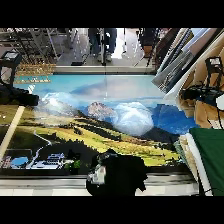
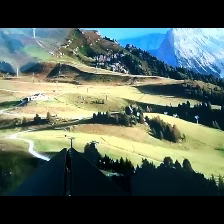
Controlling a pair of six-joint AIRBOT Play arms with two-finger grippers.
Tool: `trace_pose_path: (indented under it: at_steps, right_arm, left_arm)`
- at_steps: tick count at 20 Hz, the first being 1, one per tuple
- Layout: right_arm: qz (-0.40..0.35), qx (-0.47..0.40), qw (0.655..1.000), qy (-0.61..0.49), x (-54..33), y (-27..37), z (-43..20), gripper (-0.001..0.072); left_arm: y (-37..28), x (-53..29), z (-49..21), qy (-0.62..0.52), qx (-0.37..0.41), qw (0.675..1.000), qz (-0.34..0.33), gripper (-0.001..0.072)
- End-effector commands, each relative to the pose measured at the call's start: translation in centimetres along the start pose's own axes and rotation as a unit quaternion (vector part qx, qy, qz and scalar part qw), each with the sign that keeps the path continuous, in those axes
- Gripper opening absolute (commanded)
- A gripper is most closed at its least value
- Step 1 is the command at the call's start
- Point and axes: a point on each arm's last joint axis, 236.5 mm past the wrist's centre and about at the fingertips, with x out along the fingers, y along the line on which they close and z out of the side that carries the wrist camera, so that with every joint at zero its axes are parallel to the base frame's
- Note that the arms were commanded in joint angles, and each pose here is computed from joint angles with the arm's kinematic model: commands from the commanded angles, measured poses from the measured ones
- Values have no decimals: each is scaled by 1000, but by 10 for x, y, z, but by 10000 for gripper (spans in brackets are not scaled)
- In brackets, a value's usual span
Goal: Fold the clothes and pants, and hang the long-sleeved shirts on hangers.
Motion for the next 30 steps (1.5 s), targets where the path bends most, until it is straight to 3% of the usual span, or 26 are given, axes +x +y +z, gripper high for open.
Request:
trace_pose_path:
  at_steps: [1, 17, 21, 23, 25, 27, 28, 29, 30]
  right_arm:
    - [0, 0, 1000, -1, 0, 0, 1, 39]
    - [0, 0, 1000, -1, 0, 0, 1, 39]
    - [16, 18, 1000, -7, -1, 8, 4, 39]
    - [68, 85, 994, -32, -4, 31, 18, 39]
    - [118, 132, 984, -28, -9, 54, 21, 39]
    - [123, 100, 986, 45, -12, 60, -14, 35]
    - [126, 82, 984, 91, -15, 63, -37, 35]
    - [131, 71, 980, 132, -20, 65, -56, 36]
    - [136, 61, 974, 172, -26, 68, -75, 36]
  left_arm:
    - [0, 0, 0, 0, 0, 1000, 0, 6]
    - [0, 0, 0, 0, 0, 1000, 0, 6]
    - [-15, 4, 2, -3, -9, 999, -31, 12]
    - [-34, 13, -8, 26, -23, 997, -67, 284]
    - [-62, 20, -32, 88, -36, 988, -122, 297]
    - [-92, 19, -55, 149, -41, 971, -180, 299]
    - [-104, 17, -66, 174, -39, 962, -206, 321]
    - [-114, 16, -76, 195, -37, 954, -226, 397]
    - [-124, 17, -87, 214, -40, 945, -244, 412]
